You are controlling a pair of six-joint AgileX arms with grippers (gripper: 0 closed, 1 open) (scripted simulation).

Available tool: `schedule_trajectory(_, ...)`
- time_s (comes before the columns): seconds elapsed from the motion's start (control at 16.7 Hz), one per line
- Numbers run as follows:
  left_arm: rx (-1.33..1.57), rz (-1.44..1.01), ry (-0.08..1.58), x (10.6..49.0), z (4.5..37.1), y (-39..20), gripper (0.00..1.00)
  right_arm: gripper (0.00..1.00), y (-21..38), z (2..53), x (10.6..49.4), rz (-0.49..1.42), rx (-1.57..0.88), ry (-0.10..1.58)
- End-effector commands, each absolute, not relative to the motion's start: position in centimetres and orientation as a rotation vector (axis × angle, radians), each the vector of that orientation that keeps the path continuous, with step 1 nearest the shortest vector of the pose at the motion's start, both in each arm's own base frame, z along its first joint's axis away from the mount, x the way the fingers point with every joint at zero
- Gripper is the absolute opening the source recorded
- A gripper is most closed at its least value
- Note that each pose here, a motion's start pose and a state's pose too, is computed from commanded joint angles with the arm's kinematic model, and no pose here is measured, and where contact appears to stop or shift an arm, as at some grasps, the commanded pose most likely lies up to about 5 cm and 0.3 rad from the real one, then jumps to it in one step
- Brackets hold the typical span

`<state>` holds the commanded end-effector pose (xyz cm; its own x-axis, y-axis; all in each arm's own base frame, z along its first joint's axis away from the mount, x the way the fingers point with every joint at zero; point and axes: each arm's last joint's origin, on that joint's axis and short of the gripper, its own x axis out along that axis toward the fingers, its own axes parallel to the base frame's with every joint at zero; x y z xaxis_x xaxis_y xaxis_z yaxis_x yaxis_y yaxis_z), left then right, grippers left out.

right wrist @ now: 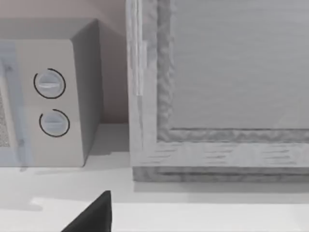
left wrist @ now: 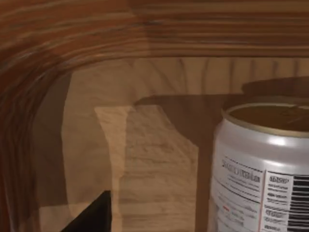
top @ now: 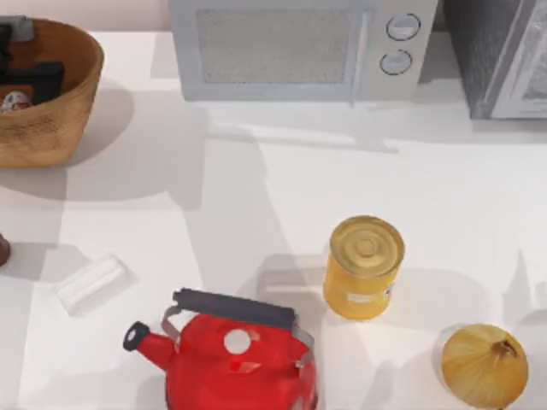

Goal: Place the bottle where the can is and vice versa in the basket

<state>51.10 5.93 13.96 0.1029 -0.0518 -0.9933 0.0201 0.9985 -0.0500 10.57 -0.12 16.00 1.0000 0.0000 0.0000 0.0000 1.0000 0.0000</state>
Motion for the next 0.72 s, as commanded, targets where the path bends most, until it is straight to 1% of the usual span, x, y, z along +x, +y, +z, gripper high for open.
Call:
schedule_trajectory(0.12,-0.026,-0.053,1.467,51.1,13.39,5.91,1.0,1.0,-0.12,16.0,10.57,0.0,0.0,0.0)
schedule_trajectory(0.3,-0.026,-0.053,1.467,51.1,13.39,5.91,1.0,1.0,-0.12,16.0,10.57,0.0,0.0,0.0)
schedule_trajectory(0.72,-0.026,-0.053,1.467,51.1,13.39,5.91,0.47,1.0,-0.12,16.0,10.57,0.0,0.0,0.0)
